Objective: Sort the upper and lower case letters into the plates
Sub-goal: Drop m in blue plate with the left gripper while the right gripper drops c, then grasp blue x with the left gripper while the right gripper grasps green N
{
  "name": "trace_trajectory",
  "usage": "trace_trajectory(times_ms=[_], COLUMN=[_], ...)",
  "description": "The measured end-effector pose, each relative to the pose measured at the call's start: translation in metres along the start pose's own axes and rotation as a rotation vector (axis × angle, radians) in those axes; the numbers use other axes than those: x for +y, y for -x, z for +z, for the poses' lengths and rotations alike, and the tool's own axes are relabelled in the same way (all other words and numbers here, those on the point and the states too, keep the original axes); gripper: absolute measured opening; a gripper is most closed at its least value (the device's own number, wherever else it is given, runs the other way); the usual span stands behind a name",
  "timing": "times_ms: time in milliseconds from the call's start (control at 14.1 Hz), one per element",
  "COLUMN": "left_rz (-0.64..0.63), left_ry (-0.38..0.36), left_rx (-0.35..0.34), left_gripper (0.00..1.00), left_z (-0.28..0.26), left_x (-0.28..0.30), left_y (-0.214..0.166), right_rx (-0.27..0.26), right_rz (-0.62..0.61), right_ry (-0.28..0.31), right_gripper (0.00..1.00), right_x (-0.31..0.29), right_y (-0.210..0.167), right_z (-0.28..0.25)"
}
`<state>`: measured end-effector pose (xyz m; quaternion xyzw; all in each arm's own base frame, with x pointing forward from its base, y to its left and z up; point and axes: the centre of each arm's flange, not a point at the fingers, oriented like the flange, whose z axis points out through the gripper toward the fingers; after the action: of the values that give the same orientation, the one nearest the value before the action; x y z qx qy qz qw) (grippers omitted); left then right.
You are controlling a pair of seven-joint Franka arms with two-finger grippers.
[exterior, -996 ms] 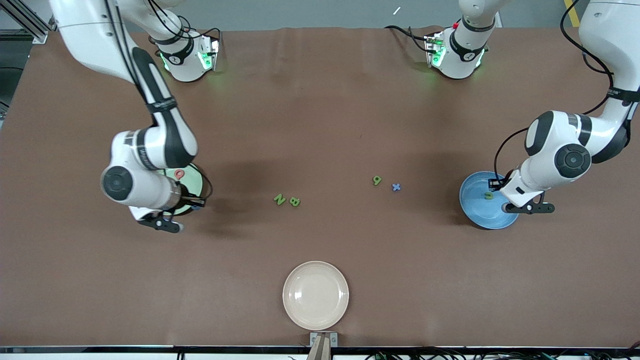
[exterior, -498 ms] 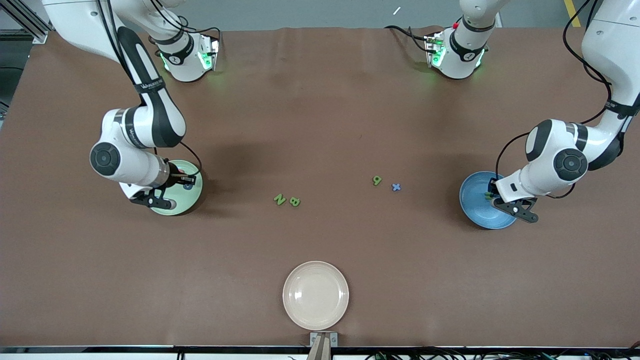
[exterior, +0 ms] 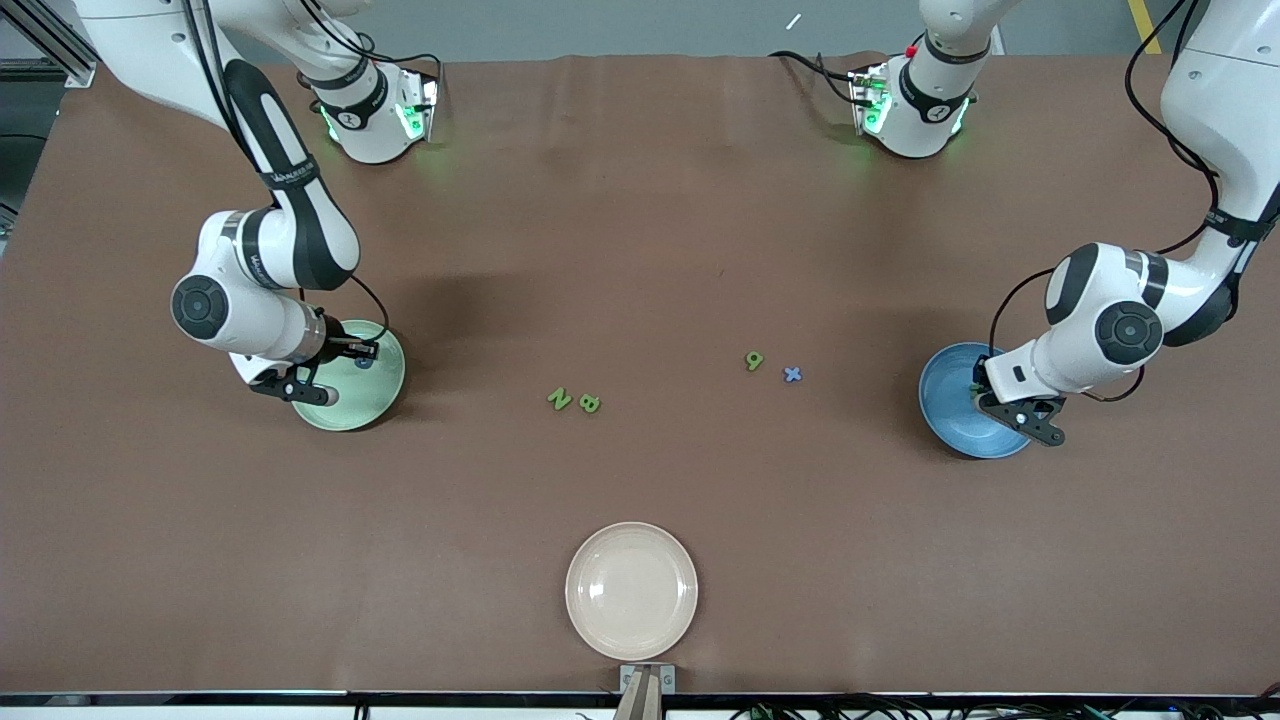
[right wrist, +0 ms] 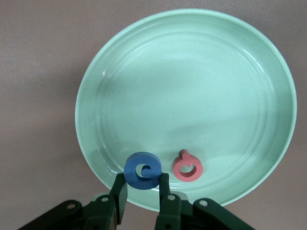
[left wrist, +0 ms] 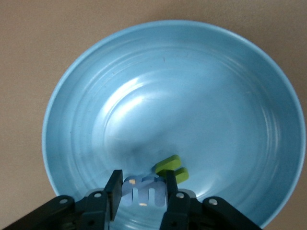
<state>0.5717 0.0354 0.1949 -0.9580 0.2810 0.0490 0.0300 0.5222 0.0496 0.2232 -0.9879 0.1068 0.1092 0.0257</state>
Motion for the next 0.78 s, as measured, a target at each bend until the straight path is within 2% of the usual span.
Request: trace_trajectory(times_ms=[427, 498, 640, 711, 783], left_rz=[0.028, 0.029, 0.035, 0.042, 0.05], left_ry=[0.002, 0.002, 0.002, 0.002, 0.001], left_rx=[-0.001, 0.0, 0.006, 0.01, 0.011], left_gripper=[0.41, 0.46, 0.65, 0.76, 0.85], left_z=[0.001, 0.001, -0.002, -0.005, -0.01], left_x=[-0.009, -0.009, -0.006, -0.003, 0.002], left_y=[0.007, 0.007, 0.003, 0.0, -0.005], right_rx=[0.021, 0.021, 0.018, 0.019, 0.021], right_rz=[0.0, -0.001, -0.001, -0.001, -0.002], right_ry=[0.01, 0.012, 0.014, 0.014, 0.013], right_gripper=[0.31, 0.31, 0.31, 0.36, 0.36], right_x=[0.0, -0.001, -0.001, -0.001, -0.001], right_y=[-0.005, -0.006, -0.006, -0.007, -0.007], right_z=[0.028, 0.032, 0.036, 0.036, 0.035])
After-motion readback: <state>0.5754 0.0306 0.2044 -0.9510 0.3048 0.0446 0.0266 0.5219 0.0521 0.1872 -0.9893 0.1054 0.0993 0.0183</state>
